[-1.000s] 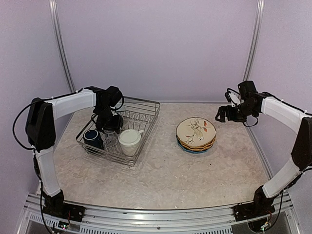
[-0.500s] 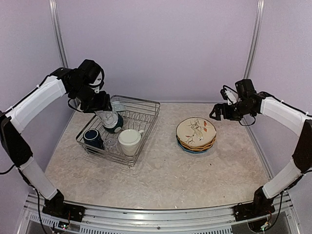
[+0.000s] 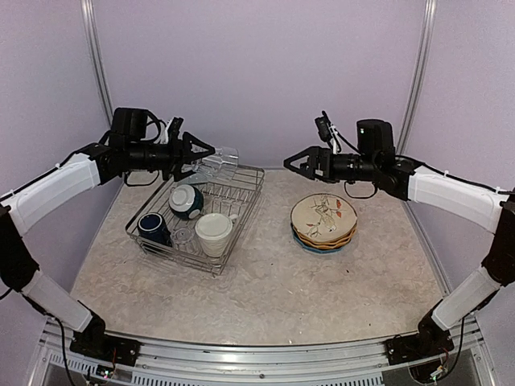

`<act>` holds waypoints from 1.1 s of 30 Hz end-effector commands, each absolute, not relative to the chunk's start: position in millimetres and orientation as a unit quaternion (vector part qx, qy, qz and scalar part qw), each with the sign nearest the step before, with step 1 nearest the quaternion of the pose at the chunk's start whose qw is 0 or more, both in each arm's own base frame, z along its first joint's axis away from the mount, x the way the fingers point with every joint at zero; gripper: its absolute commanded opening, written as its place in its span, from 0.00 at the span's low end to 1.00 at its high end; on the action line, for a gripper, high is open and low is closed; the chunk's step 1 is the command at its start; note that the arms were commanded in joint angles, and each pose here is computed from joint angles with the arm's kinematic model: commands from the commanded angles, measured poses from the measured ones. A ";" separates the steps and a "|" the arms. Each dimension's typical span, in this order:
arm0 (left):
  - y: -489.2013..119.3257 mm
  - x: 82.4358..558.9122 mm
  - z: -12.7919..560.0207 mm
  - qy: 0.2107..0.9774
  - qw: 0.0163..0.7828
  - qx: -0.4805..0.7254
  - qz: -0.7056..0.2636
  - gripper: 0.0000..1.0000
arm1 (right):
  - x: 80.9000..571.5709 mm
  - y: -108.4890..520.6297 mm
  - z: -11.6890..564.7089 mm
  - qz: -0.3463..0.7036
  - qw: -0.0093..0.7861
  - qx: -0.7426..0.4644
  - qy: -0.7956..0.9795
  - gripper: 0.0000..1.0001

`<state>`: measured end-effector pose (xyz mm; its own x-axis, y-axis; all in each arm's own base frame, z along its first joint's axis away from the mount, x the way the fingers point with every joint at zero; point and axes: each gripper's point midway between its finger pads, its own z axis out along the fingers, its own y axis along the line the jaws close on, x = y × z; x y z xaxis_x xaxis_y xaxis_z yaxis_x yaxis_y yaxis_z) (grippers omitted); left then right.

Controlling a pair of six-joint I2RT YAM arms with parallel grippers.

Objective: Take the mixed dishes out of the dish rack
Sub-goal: Pass from the left arm to the right

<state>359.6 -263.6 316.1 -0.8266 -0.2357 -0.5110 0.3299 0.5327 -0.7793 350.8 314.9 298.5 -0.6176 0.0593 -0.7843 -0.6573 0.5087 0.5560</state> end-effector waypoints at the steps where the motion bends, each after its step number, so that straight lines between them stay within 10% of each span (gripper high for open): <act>1: -305.7 350.8 380.3 0.716 0.303 0.084 -0.623 0.04 | 332.1 354.7 342.0 0.566 0.402 -0.215 0.687 1.00; 11: -368.5 350.2 361.9 0.692 0.213 0.112 -0.681 0.00 | 321.4 374.7 360.9 0.613 0.399 -0.247 0.635 0.75; 22: -383.1 351.0 353.9 0.686 0.200 0.125 -0.688 0.03 | 318.7 374.1 371.2 0.651 0.395 -0.234 0.604 0.05; 26: -380.4 352.5 349.0 0.692 0.200 0.128 -0.681 0.28 | 322.3 365.9 377.1 0.663 0.397 -0.222 0.595 0.00; 30: -364.5 357.9 332.3 0.718 0.214 0.113 -0.653 0.89 | 334.4 340.4 378.2 0.649 0.420 -0.202 0.601 0.00; 33: -350.7 355.0 326.9 0.737 0.216 0.122 -0.629 0.99 | 342.5 314.6 373.1 0.625 0.437 -0.192 0.619 0.00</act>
<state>355.2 -373.2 334.8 -0.8864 -0.1040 -0.4511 0.4429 0.0932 -0.8917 328.7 354.9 360.5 -0.6210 0.2448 -0.7446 -0.7562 0.0629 0.6513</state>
